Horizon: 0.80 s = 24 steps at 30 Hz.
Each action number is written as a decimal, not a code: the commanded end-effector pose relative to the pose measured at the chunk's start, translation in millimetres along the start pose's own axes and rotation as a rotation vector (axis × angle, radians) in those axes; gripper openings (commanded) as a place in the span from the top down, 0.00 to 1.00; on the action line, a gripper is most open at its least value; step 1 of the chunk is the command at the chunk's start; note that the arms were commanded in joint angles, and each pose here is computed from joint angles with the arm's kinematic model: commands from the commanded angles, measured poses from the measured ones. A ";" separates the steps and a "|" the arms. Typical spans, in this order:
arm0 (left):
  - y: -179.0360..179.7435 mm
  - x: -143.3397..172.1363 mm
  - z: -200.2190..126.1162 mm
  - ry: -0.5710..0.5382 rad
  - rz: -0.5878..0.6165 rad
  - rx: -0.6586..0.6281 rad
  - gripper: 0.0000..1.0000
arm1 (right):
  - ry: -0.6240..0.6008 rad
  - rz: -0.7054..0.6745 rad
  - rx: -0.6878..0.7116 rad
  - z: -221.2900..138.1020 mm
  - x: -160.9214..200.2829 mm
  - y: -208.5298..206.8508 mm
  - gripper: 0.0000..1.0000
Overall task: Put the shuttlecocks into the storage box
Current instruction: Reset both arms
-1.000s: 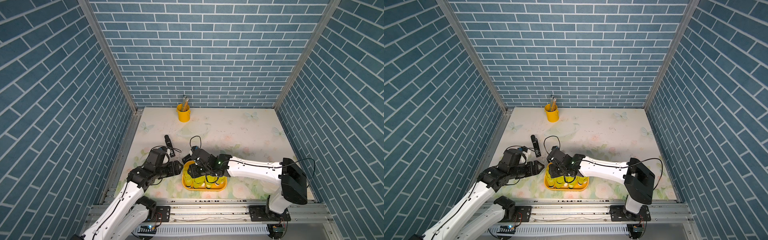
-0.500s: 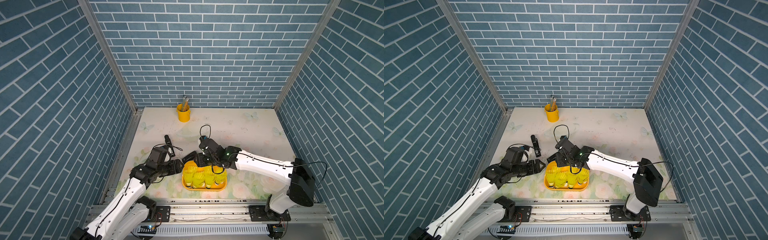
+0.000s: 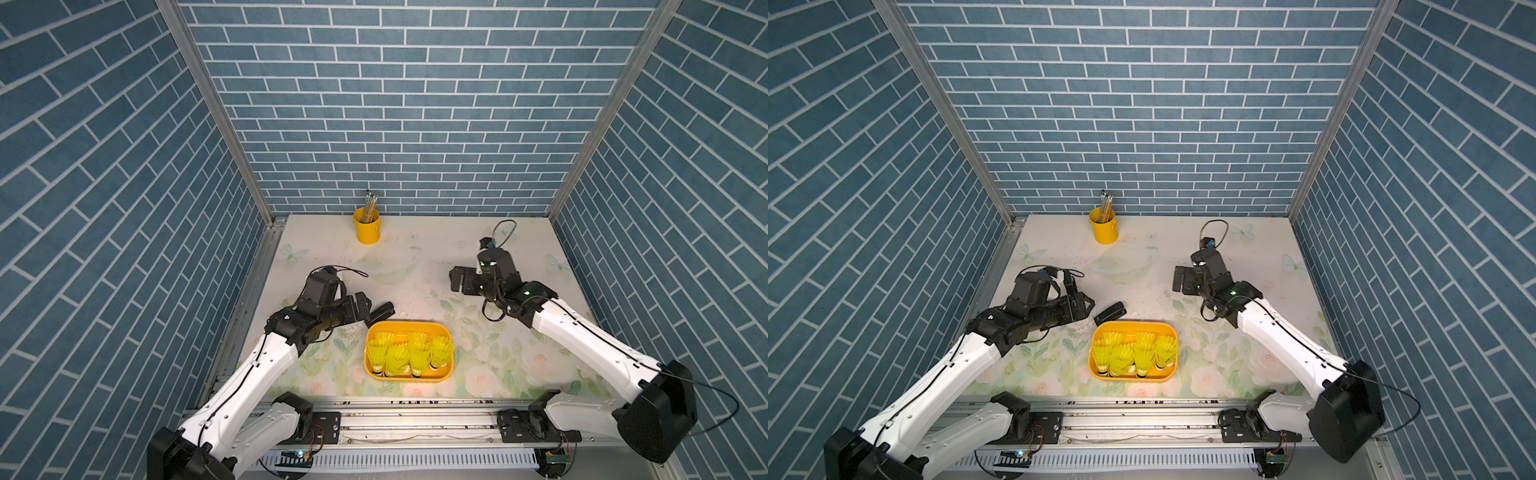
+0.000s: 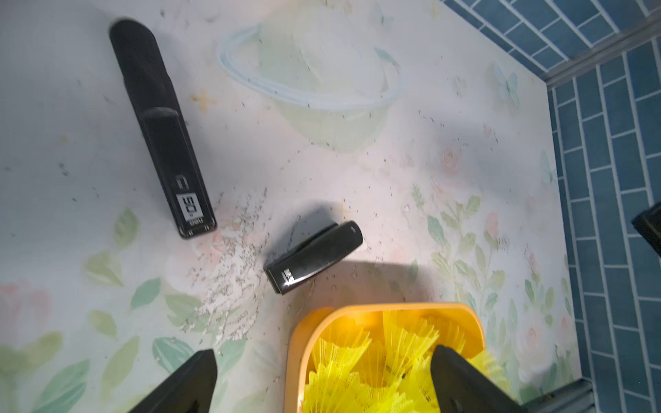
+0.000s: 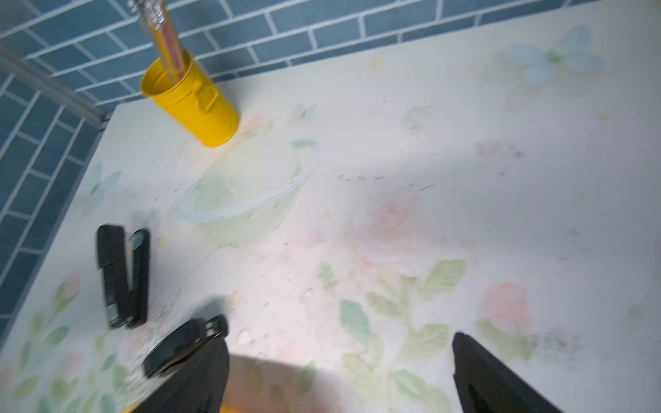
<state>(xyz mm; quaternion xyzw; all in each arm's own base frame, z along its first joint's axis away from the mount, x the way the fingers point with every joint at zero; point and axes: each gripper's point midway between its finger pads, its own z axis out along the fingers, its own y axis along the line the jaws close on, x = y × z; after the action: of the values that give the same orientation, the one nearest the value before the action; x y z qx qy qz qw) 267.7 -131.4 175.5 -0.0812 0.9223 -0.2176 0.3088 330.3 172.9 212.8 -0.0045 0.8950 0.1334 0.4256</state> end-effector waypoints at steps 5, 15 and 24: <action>48.4 -98.0 -35.1 -0.451 -0.047 -0.390 0.01 | -0.330 -0.041 0.376 -20.3 -55.3 -102.7 0.00; 113.0 -117.2 2.9 -0.602 0.227 -0.679 0.00 | -0.508 -0.138 0.321 10.3 -12.5 -163.8 0.00; 171.7 -111.6 21.7 -0.667 0.149 -0.598 0.01 | -0.580 -0.223 0.341 16.8 15.7 -174.8 0.00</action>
<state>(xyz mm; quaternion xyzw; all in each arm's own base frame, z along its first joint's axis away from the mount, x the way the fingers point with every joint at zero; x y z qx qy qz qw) 358.5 47.0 122.5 -0.1691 0.8385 0.1543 0.4945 349.6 7.3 117.5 0.0208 0.7957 -0.0722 0.6010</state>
